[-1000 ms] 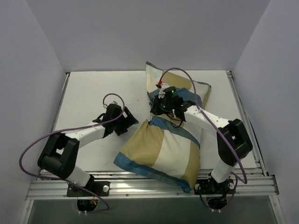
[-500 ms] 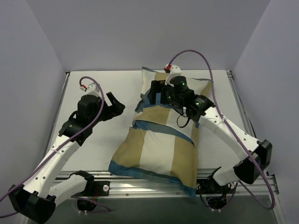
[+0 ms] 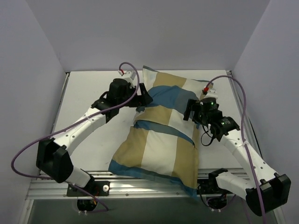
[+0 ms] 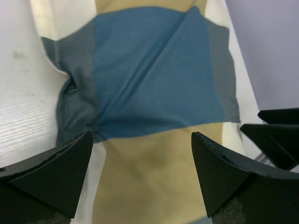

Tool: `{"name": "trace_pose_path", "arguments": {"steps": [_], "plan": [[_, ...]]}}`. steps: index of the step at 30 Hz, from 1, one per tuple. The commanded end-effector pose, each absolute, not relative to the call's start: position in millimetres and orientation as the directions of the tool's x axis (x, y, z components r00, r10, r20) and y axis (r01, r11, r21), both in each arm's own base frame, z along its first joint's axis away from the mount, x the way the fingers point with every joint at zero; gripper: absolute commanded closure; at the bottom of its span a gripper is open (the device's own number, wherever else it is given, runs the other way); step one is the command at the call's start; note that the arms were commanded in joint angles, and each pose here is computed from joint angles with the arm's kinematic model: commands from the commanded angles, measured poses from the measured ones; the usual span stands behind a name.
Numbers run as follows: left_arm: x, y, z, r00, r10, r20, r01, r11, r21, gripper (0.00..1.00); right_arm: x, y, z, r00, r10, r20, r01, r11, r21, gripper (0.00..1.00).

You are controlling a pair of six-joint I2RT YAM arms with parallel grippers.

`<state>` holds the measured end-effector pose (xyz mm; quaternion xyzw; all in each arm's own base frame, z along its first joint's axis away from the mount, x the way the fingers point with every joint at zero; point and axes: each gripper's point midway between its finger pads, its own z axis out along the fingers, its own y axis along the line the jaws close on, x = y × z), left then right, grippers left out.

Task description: Remove the pillowcase from the pillow

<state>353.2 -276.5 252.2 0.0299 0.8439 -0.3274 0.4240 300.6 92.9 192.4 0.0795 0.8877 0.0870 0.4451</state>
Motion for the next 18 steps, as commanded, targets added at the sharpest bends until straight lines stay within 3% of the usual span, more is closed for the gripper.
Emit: {"name": "trace_pose_path", "arguments": {"steps": [1,4,7,8,12,18], "plan": [[366.5,-317.1,238.5,-0.631,-0.228,-0.742,0.386,0.737,-0.555,0.05,297.3,103.7,164.3,-0.63,0.238,-0.739,0.035,0.96,0.279,0.07],[347.1,-325.1,181.1,-0.721,-0.233,-0.652,0.311,0.732,-0.606,0.03,305.3,126.9,145.1,-0.677,0.217,-0.703,-0.041,0.943,0.331,0.09],[331.3,-315.2,176.5,-0.712,-0.321,-0.624,0.279,0.687,-0.671,0.03,323.7,153.7,139.7,-0.693,0.185,-0.697,-0.137,0.915,0.379,0.12],[312.8,-298.2,141.2,-0.737,-0.321,-0.594,0.224,0.714,-0.664,0.03,327.1,163.3,128.7,-0.718,0.152,-0.68,-0.163,0.912,0.376,0.13],[275.8,-258.8,122.8,-0.726,-0.384,-0.571,0.141,0.729,-0.67,0.03,356.2,206.6,133.5,-0.69,0.044,-0.722,-0.295,0.894,0.336,0.16],[247.8,-222.4,139.5,-0.674,-0.417,-0.61,0.121,0.752,-0.648,0.03,395.0,270.0,126.3,-0.68,-0.015,-0.733,-0.378,0.864,0.332,0.18]]}}
